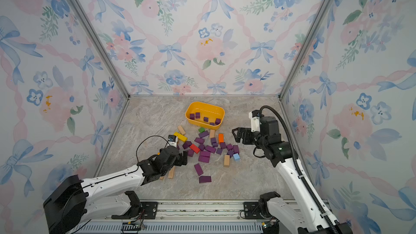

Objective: Pick purple bricks into the storage bin
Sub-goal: Pick up the building block from the center of the board.

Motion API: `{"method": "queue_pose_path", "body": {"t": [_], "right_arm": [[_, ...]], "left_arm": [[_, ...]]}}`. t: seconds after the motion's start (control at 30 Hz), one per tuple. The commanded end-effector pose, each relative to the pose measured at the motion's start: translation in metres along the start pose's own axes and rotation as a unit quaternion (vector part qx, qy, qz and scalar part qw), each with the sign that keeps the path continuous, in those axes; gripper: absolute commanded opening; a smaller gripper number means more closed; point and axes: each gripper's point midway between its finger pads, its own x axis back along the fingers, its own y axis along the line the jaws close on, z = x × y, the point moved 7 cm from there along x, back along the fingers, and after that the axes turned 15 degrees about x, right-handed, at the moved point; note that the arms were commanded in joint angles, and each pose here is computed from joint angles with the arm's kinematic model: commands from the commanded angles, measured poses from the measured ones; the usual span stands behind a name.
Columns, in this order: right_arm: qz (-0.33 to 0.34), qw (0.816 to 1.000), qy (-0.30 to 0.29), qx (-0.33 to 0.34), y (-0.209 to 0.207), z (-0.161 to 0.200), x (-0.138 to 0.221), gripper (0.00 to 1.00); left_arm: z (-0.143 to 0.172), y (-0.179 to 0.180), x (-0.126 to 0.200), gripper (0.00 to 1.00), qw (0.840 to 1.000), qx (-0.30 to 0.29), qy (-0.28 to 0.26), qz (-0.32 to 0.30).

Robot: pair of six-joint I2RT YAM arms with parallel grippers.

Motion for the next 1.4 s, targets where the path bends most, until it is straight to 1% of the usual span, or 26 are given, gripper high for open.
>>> {"method": "queue_pose_path", "body": {"t": [0.0, 0.13, 0.2, 0.27, 0.33, 0.37, 0.47, 0.57, 0.7, 1.0, 1.17, 1.37], "right_arm": [[-0.04, 0.999, 0.03, -0.005, 0.002, 0.015, -0.004, 0.97], [-0.058, 0.998, 0.035, -0.018, 0.003, 0.023, -0.006, 0.97], [-0.057, 0.997, 0.036, -0.024, 0.002, 0.027, -0.008, 0.97], [-0.053, 0.997, 0.039, -0.03, 0.0, 0.031, -0.011, 0.97], [-0.048, 0.997, 0.047, -0.037, -0.002, 0.034, -0.014, 0.97], [-0.048, 0.997, 0.053, -0.04, -0.003, 0.035, -0.016, 0.97], [-0.053, 0.996, 0.058, -0.041, -0.003, 0.038, -0.02, 0.98], [-0.055, 0.996, 0.054, -0.049, -0.003, 0.04, -0.022, 0.98], [-0.058, 0.995, 0.056, -0.055, -0.003, 0.042, -0.024, 0.97], [-0.04, 0.995, 0.073, -0.057, -0.008, 0.049, -0.028, 0.97], [-0.039, 0.994, 0.083, -0.061, -0.009, 0.05, -0.031, 0.97], [-0.029, 0.994, 0.09, -0.061, -0.011, 0.053, -0.032, 0.97]], "left_arm": [[0.006, 0.006, -0.003, 0.98, 0.999, 0.006, 0.035, -0.033], [0.01, 0.008, -0.007, 0.95, 0.997, 0.001, 0.054, -0.05], [0.01, 0.009, -0.008, 0.92, 0.997, 0.002, 0.053, -0.054], [0.009, 0.01, -0.009, 0.9, 0.997, 0.006, 0.053, -0.057], [0.009, 0.012, -0.011, 0.81, 0.997, 0.008, 0.056, -0.06], [0.009, 0.013, -0.012, 0.78, 0.996, 0.008, 0.058, -0.062], [0.01, 0.014, -0.017, 0.76, 0.995, -0.008, 0.065, -0.07], [0.014, 0.013, -0.023, 0.72, 0.994, -0.018, 0.08, -0.075], [0.021, 0.014, -0.031, 0.7, 0.991, -0.027, 0.099, -0.084], [0.027, 0.017, -0.038, 0.48, 0.987, -0.044, 0.117, -0.105], [0.029, 0.019, -0.04, 0.41, 0.985, -0.047, 0.119, -0.111], [0.031, 0.018, -0.045, 0.37, 0.983, -0.063, 0.127, -0.116]]}}
